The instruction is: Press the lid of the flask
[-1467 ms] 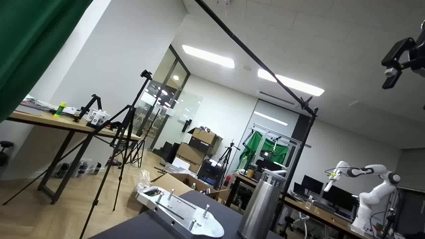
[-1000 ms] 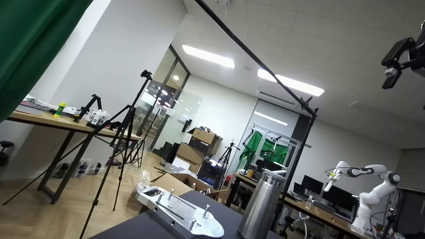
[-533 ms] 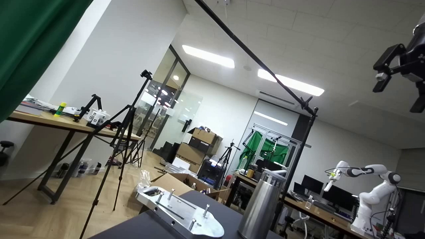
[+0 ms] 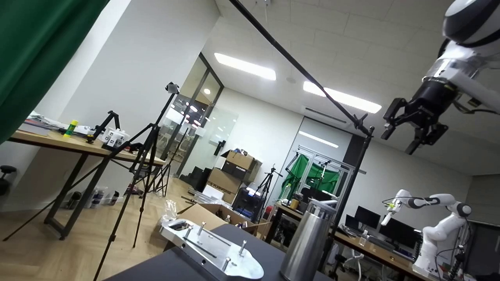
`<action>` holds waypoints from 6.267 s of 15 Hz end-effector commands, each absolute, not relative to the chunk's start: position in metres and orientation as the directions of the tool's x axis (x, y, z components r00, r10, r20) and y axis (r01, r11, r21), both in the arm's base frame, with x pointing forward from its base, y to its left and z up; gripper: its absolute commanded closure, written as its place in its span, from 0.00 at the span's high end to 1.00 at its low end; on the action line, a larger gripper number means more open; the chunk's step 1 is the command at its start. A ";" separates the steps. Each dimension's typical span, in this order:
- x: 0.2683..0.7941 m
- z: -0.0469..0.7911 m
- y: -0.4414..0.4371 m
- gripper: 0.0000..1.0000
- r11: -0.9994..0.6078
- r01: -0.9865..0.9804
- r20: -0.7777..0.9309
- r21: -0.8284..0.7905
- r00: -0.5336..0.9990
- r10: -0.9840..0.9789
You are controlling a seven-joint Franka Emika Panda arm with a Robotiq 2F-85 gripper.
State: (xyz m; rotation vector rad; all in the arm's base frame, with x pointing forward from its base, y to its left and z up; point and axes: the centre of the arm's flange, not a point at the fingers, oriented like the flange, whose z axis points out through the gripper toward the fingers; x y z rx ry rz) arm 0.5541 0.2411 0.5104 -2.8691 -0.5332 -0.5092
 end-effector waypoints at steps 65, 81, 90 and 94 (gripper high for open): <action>0.700 0.364 0.338 0.00 -0.924 0.381 0.207 0.019 0.903 0.376; 0.699 0.351 0.321 0.00 -0.939 0.340 0.185 0.043 0.921 0.342; 0.650 0.431 0.268 0.73 -0.950 0.306 0.029 0.064 0.951 0.308; 0.659 0.434 0.269 0.99 -0.943 0.324 0.014 0.072 0.945 0.325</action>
